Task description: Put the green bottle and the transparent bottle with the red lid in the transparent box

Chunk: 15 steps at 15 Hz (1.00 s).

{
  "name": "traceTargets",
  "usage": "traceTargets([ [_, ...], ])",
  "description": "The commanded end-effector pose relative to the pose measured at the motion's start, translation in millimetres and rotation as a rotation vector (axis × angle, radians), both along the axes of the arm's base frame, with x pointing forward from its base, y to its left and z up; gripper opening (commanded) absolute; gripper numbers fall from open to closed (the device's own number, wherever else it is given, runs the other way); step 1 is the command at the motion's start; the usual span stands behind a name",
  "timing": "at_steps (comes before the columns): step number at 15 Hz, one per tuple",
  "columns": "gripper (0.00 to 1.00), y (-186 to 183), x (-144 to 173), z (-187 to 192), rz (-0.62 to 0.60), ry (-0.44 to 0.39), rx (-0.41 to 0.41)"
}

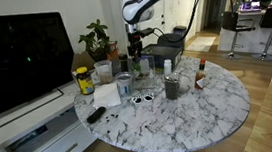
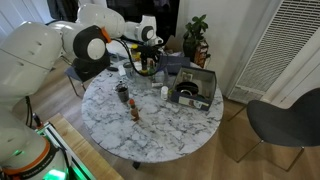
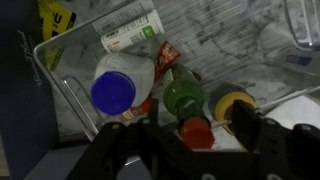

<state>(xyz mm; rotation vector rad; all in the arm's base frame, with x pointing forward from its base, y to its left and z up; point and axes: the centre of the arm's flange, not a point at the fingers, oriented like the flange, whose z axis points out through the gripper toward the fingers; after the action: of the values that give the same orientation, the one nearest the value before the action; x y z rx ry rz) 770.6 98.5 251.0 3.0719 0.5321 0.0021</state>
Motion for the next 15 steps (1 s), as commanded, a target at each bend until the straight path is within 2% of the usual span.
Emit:
traceTargets([
  [1,1.0,-32.8,-31.6,29.4,-0.018,0.071,0.057],
  [5,1.0,-61.2,-77.6,48.9,-0.054,0.227,0.093],
  [9,1.0,-78.5,-135.2,49.3,-0.137,0.326,0.081],
  [12,1.0,-89.0,-165.6,38.2,-0.25,0.339,0.072],
  [15,1.0,-97.4,-192.5,24.1,-0.395,0.314,0.083],
])
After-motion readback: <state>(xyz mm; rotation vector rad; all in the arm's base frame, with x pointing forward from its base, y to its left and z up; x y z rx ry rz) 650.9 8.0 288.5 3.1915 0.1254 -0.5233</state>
